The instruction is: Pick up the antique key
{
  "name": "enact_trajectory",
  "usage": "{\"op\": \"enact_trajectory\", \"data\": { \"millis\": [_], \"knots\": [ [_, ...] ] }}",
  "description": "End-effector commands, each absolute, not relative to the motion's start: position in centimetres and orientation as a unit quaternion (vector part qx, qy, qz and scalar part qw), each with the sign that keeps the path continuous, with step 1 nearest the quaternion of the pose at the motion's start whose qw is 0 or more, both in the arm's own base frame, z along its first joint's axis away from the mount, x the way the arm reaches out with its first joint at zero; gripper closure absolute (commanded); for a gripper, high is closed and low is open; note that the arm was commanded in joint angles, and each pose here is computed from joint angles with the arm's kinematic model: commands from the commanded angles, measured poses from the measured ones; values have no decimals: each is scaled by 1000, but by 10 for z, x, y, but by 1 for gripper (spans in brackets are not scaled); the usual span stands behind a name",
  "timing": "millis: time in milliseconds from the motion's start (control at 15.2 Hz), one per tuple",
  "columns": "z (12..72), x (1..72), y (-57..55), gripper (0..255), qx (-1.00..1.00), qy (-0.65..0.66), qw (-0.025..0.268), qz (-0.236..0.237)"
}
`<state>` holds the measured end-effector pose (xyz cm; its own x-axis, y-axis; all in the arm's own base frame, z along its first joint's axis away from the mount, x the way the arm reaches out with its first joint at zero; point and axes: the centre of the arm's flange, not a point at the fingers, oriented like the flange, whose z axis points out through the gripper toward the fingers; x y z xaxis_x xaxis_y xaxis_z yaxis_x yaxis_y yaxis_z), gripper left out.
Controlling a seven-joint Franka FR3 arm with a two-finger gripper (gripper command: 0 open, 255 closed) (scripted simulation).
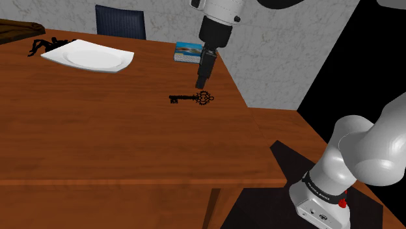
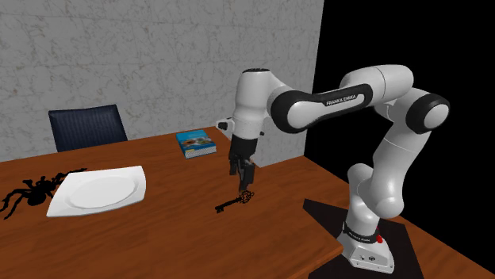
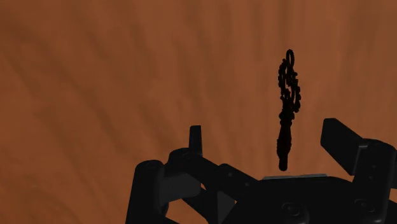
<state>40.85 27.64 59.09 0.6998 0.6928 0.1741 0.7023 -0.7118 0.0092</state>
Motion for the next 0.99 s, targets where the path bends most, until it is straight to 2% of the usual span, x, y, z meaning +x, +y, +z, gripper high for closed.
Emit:
{"op": "enact_trajectory", "data": {
  "millis": [0,726,792,924],
  "knots": [
    [590,404,299,0,-907,-411,33,-83],
    [550,401,312,0,-900,-427,35,-84],
    [550,401,312,255,-900,-427,35,-84],
    [550,401,312,255,-900,-427,35,-84]
  ]
}}
